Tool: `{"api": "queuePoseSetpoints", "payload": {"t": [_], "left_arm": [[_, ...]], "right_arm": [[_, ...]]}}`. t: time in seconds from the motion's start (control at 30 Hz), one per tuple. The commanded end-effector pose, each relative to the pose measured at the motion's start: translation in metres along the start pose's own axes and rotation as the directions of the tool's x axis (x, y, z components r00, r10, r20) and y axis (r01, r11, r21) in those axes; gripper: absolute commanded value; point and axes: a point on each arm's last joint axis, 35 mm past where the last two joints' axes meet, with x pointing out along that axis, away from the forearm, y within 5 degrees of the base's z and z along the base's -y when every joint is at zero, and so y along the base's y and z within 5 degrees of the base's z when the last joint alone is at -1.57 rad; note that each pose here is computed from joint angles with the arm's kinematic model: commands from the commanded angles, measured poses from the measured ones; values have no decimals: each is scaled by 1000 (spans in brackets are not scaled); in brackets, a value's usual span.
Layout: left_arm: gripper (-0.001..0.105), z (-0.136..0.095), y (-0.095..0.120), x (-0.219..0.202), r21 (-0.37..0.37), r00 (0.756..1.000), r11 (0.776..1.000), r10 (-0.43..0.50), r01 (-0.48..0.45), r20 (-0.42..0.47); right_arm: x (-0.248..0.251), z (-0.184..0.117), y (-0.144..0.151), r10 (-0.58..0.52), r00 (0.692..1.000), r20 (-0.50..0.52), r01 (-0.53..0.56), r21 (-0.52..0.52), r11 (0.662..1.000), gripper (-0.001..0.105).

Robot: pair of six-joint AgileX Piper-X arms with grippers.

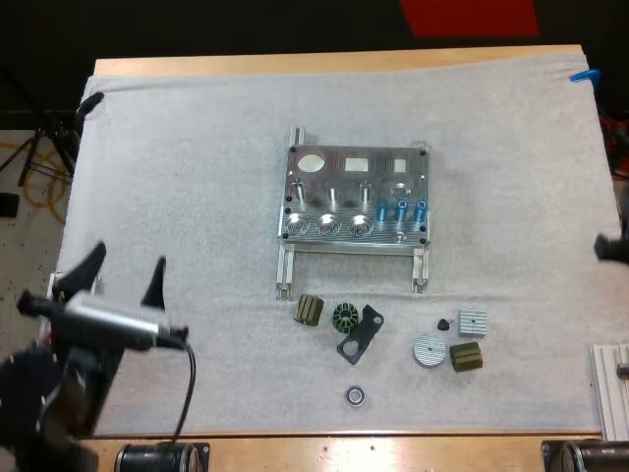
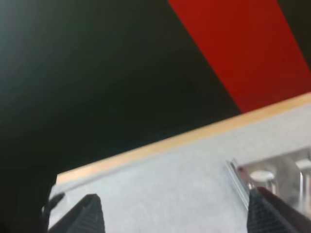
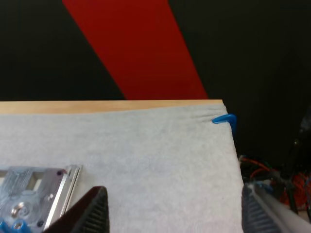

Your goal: Load cells from left to right

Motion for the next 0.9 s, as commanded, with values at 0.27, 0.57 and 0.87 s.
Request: {"api": "queuePoseSetpoints", "payload": {"t": [0.27,0.57,0.87], "left_arm": [[61,-37,-11,-57,18,999,1000,-6,6,41],[61,-70,-13,-64,-8,994,1000,-9,8,-111],[61,-87,-14,-67,-43,965,999,10,-22,-263]], "right_arm": [[-63,-56,17,-51,990,131,53,-7,999,58],[-106,-113,36,-80,975,207,81,5,997,58],[-97,-125,39,-89,989,118,89,7,996,58]]}}
